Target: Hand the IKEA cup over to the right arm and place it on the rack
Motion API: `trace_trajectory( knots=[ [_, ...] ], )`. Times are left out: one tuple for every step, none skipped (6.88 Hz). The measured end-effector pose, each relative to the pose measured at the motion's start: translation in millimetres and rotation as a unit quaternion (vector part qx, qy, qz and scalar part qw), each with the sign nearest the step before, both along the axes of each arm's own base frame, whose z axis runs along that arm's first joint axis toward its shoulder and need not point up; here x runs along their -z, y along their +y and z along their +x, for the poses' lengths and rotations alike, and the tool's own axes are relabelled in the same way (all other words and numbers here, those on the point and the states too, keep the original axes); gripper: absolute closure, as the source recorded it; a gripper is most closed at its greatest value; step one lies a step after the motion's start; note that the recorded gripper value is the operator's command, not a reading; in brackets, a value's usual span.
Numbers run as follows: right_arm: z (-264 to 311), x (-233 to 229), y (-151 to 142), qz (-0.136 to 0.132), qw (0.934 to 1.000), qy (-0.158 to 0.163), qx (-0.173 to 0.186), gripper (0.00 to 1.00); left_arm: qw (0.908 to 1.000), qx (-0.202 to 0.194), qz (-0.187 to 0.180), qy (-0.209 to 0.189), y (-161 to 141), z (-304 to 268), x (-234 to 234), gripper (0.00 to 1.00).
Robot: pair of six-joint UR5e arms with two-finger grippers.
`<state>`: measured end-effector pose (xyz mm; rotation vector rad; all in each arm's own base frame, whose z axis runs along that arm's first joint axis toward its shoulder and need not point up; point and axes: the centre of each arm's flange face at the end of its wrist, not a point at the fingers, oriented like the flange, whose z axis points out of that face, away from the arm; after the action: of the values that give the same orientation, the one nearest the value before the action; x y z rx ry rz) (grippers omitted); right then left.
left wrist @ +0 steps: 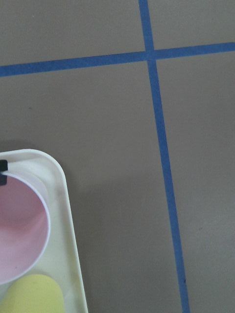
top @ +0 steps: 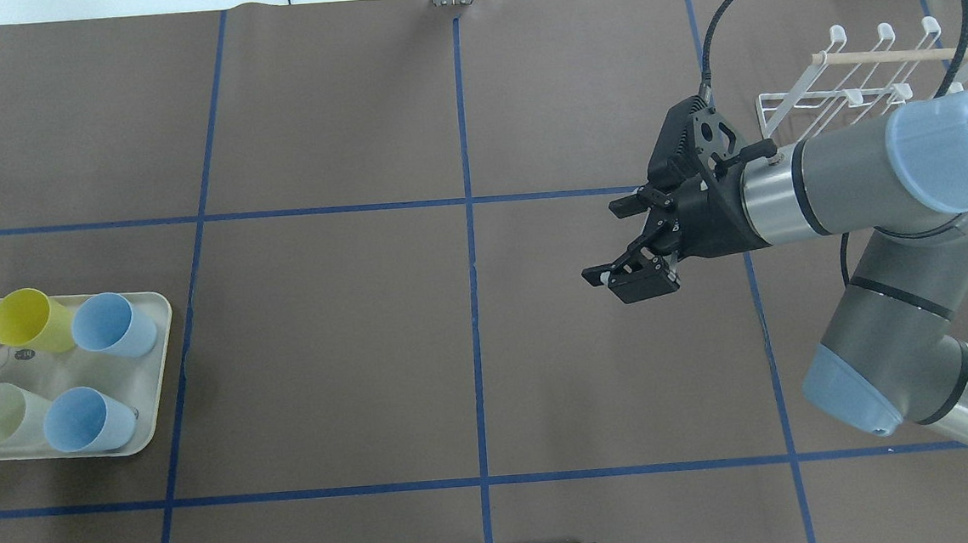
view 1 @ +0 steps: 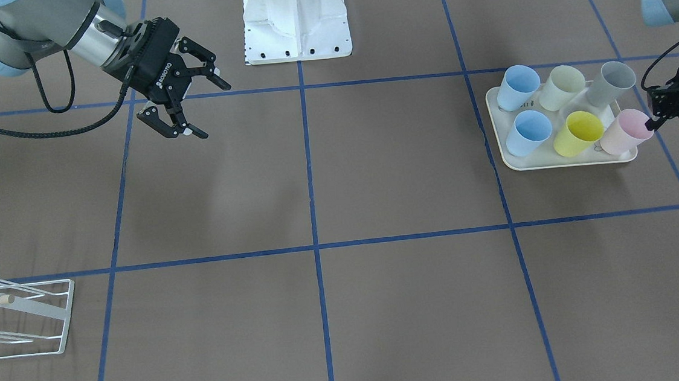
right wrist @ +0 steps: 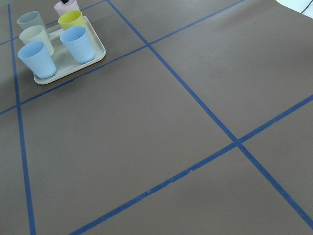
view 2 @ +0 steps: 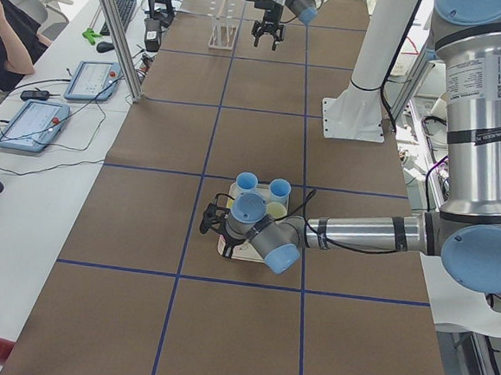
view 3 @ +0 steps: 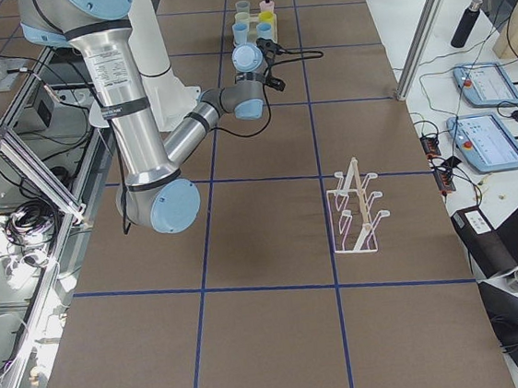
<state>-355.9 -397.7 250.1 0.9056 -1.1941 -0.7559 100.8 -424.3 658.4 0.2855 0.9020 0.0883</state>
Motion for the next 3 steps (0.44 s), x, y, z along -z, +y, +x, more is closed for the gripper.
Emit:
trace_trajectory(
  knots=[
    [-0.1,1.6,1.3,0.001,1.0000,-0.001,0.001,0.01,1.0000,-0.002,0.004,0.003,-0.4,-0.4,4.5,1.00],
    [-1.3,2.2,2.8,0.003,1.0000,-0.002,0.002,0.01,1.0000,-0.002,0.008,0.005,-1.0,-1.9,10.7,1.00],
    [-4.2,4.4,5.3,0.008,0.9999,-0.005,0.006,0.01,0.9999,0.006,0.009,0.009,-3.3,-11.2,16.1,1.00]
  ],
)
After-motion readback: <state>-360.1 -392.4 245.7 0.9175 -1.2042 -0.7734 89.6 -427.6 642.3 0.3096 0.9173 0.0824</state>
